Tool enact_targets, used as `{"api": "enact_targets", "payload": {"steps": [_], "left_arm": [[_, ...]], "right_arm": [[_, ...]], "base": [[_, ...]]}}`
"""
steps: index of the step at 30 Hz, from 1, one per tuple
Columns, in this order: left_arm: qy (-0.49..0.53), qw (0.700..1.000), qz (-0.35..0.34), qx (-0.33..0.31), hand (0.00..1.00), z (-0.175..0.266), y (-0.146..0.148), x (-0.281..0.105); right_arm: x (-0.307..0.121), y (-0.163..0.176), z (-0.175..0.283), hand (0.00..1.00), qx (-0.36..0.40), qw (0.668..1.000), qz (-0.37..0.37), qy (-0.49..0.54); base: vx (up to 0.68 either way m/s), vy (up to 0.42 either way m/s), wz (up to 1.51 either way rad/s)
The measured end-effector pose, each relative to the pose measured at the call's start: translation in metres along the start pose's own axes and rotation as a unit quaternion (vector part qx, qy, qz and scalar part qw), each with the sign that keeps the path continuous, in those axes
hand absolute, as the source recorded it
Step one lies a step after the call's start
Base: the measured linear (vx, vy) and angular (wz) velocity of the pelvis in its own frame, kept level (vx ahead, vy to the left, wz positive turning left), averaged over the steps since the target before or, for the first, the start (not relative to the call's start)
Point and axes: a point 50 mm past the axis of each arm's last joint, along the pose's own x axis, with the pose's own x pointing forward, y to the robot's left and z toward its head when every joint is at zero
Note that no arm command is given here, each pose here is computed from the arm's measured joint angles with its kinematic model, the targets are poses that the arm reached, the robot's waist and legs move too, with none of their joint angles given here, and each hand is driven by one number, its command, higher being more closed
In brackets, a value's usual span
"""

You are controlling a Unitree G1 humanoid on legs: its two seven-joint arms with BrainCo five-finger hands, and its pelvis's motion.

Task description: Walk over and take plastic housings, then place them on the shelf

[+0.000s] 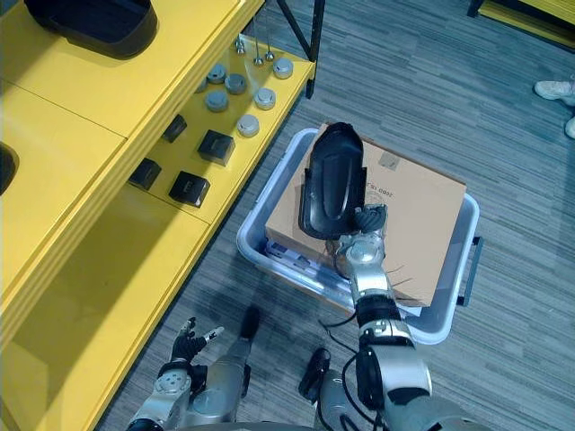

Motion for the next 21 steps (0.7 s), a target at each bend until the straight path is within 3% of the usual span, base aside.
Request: {"api": "enact_targets", "payload": {"steps": [6,11,16,21], "left_arm": [[-0.038,0.999,0.008,-0.014,0.0,0.012,0.004,-0.006],[-0.135,0.99,0.02,-0.046,0.0,0.05,0.008,-0.017],[-0.269,0.957,0.038,-0.102,0.0,0.107,0.013,-0.04],[-0.363,0.92,0.029,-0.145,0.0,0.144,0.013,-0.067]], "right_arm": [[-0.012,-0.019,-0.003,1.0,0.008,0.999,-0.029,-0.026],[-0.025,-0.033,-0.003,1.0,0.023,0.997,-0.052,-0.045],[-0.039,-0.048,0.005,1.0,0.038,0.993,-0.074,-0.084],[-0.054,-0.044,0.026,1.0,0.06,0.987,-0.051,-0.143]], "base": [[-0.02,-0.028,0.0],[0.01,-0.013,0.04],[0.01,-0.001,0.02],[0.0,-0.004,-0.04]]}}
